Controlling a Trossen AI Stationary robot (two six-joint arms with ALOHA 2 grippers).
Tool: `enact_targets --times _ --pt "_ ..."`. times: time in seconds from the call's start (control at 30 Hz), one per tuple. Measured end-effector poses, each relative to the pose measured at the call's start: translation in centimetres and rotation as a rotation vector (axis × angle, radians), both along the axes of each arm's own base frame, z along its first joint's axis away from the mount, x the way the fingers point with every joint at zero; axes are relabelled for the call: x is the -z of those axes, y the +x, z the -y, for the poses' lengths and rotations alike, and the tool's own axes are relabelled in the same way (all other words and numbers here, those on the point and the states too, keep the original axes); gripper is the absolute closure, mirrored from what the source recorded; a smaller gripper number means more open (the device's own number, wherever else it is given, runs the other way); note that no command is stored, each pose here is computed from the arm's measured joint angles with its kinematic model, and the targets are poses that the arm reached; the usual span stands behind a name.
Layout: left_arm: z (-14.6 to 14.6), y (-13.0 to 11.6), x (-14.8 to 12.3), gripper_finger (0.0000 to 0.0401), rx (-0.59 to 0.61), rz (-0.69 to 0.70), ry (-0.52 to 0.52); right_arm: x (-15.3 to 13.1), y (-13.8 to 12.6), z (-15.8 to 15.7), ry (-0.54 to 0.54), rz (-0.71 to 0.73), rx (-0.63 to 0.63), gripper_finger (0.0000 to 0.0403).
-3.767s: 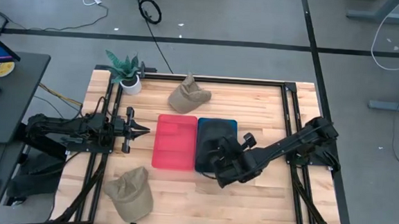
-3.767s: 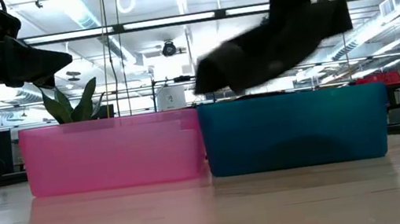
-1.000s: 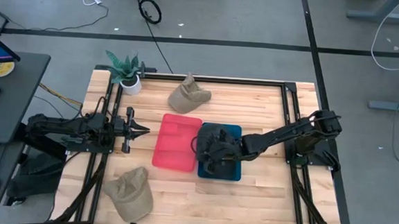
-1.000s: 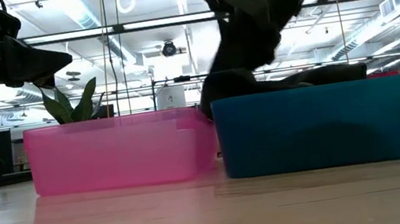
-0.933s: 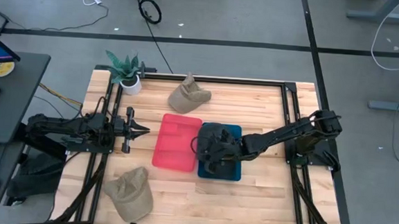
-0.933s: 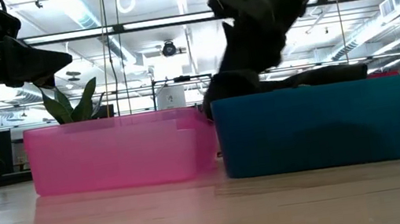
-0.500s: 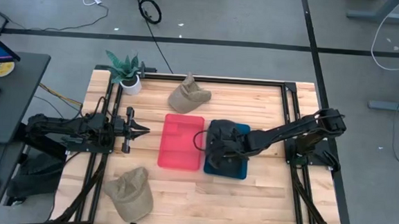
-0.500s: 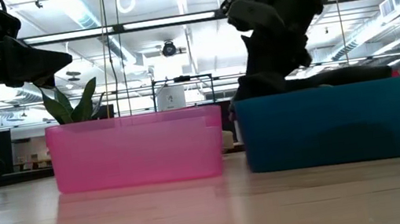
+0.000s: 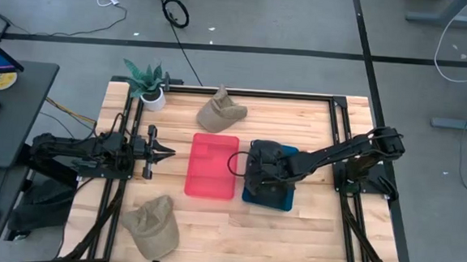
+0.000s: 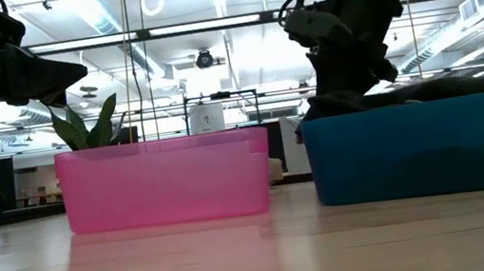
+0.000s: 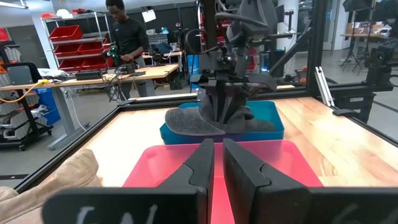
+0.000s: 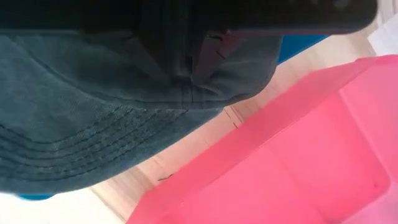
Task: Pick & Place hat
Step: Put the gray cap into the blue bin
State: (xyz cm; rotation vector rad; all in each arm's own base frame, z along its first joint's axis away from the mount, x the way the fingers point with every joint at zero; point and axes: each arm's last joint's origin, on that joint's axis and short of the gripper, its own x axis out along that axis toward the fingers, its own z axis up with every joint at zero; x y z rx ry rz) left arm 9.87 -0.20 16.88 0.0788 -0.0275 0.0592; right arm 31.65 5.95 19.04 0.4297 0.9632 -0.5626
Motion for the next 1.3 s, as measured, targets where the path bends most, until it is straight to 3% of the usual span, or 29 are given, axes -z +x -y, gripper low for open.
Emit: enact_targets --times 0.37,0.67,0.83,1.07,1.3 --pt "0.0 0.0 0.0 0.0362 0.000 0.000 0.000 2.6 1.0 0.4 0.066 -0.082 0.009 0.0346" --pt "0.0 0.0 0.0 0.0362 0.000 0.000 0.000 3.2 1.3 0.8 0.135 -0.099 0.018 0.0346" --pt "0.0 0.0 0.0 0.0362 0.000 0.000 0.000 3.1 1.5 0.7 0.127 -0.086 -0.066 0.0347" --pt "0.0 0.0 0.0 0.0362 0.000 0.000 0.000 1.1 0.7 -0.3 0.220 -0.034 -0.127 0.0345" --pt "0.0 0.0 0.0 0.0362 0.000 0.000 0.000 -2.2 -0.9 -2.0 0.157 0.060 -0.212 0.0353"
